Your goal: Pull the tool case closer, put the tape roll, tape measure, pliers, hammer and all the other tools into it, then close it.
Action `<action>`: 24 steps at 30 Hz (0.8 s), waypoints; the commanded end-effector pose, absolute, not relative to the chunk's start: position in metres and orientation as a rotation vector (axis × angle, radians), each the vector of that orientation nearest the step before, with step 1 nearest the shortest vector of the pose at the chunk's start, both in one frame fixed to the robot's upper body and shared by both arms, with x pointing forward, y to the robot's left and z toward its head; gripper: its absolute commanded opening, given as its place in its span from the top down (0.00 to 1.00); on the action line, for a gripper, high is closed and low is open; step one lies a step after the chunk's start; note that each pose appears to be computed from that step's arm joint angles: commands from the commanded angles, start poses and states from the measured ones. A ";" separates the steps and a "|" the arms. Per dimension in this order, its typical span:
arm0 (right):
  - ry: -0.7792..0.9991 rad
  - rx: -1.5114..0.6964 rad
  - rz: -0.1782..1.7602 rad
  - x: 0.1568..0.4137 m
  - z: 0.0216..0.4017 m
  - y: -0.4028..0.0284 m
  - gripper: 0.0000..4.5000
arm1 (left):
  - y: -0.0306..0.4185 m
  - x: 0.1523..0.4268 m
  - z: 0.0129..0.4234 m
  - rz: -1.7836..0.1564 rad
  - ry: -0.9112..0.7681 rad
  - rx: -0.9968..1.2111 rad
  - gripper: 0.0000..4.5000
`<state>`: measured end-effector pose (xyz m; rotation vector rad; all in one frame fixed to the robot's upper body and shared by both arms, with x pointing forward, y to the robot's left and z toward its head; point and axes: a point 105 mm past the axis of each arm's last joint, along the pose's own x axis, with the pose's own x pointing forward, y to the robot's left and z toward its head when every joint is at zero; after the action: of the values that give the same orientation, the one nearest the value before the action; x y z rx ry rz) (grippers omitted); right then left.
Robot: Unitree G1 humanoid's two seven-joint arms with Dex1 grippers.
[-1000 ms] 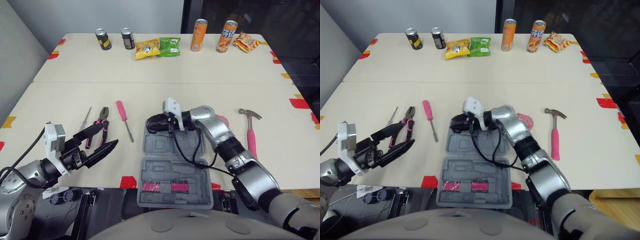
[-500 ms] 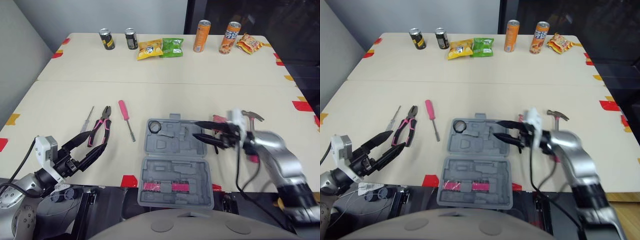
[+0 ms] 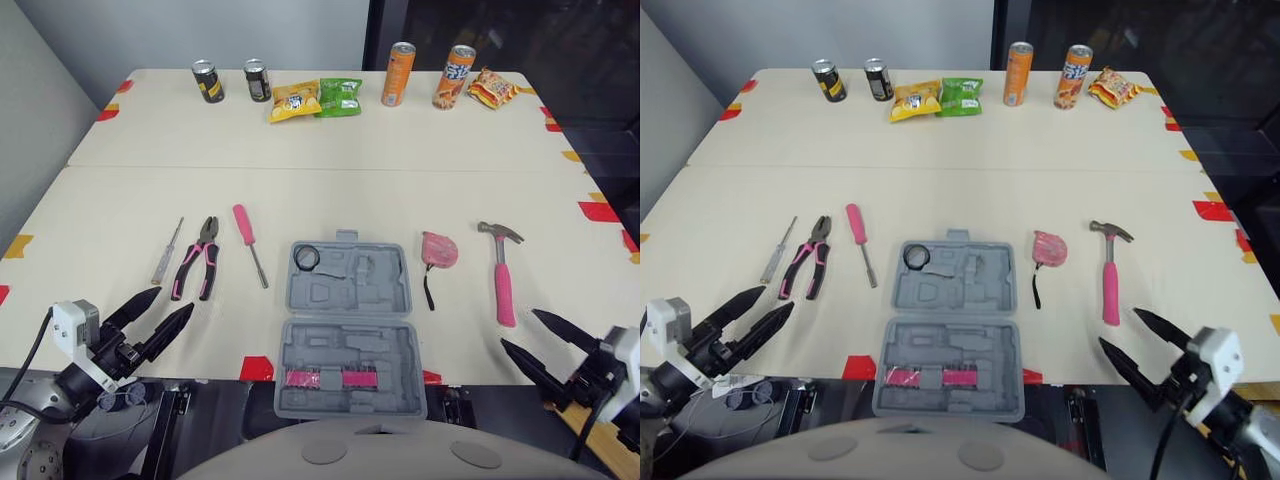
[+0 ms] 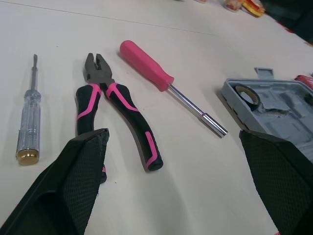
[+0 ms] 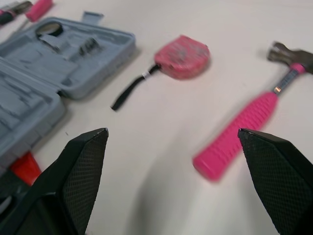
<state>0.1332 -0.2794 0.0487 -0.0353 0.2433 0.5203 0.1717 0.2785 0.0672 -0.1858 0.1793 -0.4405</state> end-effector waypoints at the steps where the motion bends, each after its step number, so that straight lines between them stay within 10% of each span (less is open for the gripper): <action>1: 0.200 -0.066 0.485 0.135 0.057 -0.287 0.01 | 0.266 0.184 0.089 -0.445 0.139 -0.161 0.00; 16: 0.023 -0.104 0.785 0.219 0.132 -0.216 0.01 | 0.214 0.222 0.157 -0.783 0.070 -0.095 0.00; 24: 0.213 -0.211 0.806 0.239 0.124 -0.209 0.01 | 0.196 0.218 0.165 -1.071 0.083 -0.036 0.00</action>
<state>0.2405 -0.2128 0.1233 -0.1934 0.1787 0.7944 0.2220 0.1990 0.1605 -0.0620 0.1006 -1.0031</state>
